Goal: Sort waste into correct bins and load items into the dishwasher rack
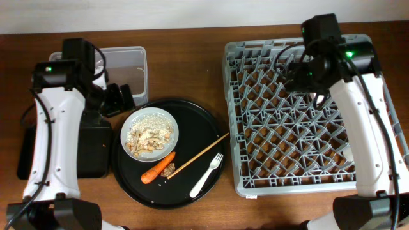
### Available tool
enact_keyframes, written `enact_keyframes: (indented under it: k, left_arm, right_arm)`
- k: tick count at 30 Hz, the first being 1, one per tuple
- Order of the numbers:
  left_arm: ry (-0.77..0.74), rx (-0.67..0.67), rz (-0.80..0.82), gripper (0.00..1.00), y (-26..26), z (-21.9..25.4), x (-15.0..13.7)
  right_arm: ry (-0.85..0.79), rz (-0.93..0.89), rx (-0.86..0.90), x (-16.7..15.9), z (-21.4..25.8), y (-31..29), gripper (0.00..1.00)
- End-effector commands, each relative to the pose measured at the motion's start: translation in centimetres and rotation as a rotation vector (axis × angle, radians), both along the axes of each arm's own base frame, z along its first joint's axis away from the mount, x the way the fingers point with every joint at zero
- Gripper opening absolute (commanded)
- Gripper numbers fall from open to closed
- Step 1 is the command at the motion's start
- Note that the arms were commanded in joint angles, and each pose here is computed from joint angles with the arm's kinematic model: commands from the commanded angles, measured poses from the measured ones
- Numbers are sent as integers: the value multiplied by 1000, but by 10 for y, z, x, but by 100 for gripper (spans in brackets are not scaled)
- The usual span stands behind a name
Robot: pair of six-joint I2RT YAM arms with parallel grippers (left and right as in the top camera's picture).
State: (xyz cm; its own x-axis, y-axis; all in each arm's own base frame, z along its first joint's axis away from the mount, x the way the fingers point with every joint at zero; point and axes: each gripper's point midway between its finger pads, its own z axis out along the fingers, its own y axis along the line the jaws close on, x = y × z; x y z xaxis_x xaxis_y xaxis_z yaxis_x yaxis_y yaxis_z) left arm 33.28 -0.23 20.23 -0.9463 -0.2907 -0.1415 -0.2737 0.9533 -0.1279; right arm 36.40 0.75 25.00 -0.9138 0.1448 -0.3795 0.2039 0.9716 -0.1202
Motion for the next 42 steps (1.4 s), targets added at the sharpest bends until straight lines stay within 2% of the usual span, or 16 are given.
enact_keyframes:
  k: [1, 3, 9, 14, 16, 20, 25, 27, 29, 34, 42]
  left_arm:
    - [7, 44, -117, 99, -19, 2, -5]
    - [23, 74, -161, 99, -28, 1, -10]
    - [57, 90, -337, 99, -67, -5, -25]
    - [113, 144, -450, 99, -89, -29, -42]
    - [142, 196, -364, 99, -80, -36, -46]
    - [120, 206, -279, 99, -63, -32, -41]
    - [67, 174, -66, 99, -3, -15, -35]
    - [63, 107, -22, 99, 2, -14, -34]
    - [46, 41, -37, 99, -5, -15, -30]
    - [-2, 37, -141, 99, -38, -29, -18]
    - [36, -51, -366, 99, -120, -104, -33]
  right_arm:
    - [88, 341, 338, -18, -6, 86, 99]
    - [118, 359, 342, -28, -7, 103, 99]
    - [158, 252, 403, -45, -8, 140, 99]
    - [152, 156, 378, -43, -10, 132, 99]
    - [152, 146, 361, -42, -10, 128, 99]
    - [155, 140, 334, -44, -12, 123, 99]
    - [159, 141, 333, -45, -12, 123, 99]
    - [159, 141, 333, -44, -12, 123, 99]
    - [157, 156, 329, -44, -12, 123, 99]
    - [154, 106, 283, -40, -13, 100, 99]
    - [168, -14, 260, -34, -15, 29, 99]
